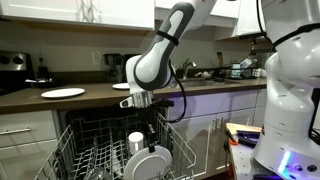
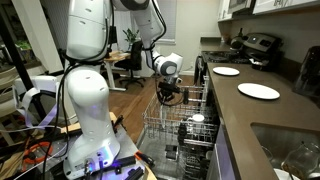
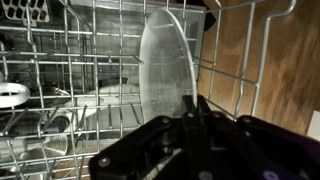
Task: Pick up the white plate and move it from the left side of the dishwasher to the right side
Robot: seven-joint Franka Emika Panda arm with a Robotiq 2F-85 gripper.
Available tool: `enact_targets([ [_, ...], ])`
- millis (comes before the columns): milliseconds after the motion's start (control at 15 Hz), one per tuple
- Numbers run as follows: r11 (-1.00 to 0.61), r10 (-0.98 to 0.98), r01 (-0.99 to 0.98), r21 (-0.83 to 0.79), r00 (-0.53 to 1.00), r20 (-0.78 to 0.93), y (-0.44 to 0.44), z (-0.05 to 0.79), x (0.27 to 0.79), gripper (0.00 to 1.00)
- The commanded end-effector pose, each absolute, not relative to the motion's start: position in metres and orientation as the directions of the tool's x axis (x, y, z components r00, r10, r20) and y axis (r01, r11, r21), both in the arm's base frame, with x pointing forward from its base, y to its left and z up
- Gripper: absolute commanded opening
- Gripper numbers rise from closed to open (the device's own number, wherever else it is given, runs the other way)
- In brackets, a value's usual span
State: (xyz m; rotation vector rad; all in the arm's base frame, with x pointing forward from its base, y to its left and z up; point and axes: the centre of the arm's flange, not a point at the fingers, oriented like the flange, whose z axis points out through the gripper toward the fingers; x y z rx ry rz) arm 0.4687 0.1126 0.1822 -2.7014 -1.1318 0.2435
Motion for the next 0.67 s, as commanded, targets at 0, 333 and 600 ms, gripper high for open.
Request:
enact_targets([
  [0, -0.670, 0.726, 0.694, -0.264, 0.687, -0.038, 0.1097, 0.1803, 0.4765, 0.01],
  [333, -0.678, 0.718, 0.682, -0.276, 0.695, -0.047, 0.1067, 0.1766, 0.4790, 0.31],
  [600, -0.682, 0.714, 0.678, -0.273, 0.699, -0.047, 0.1065, 0.1799, 0.4801, 0.55],
])
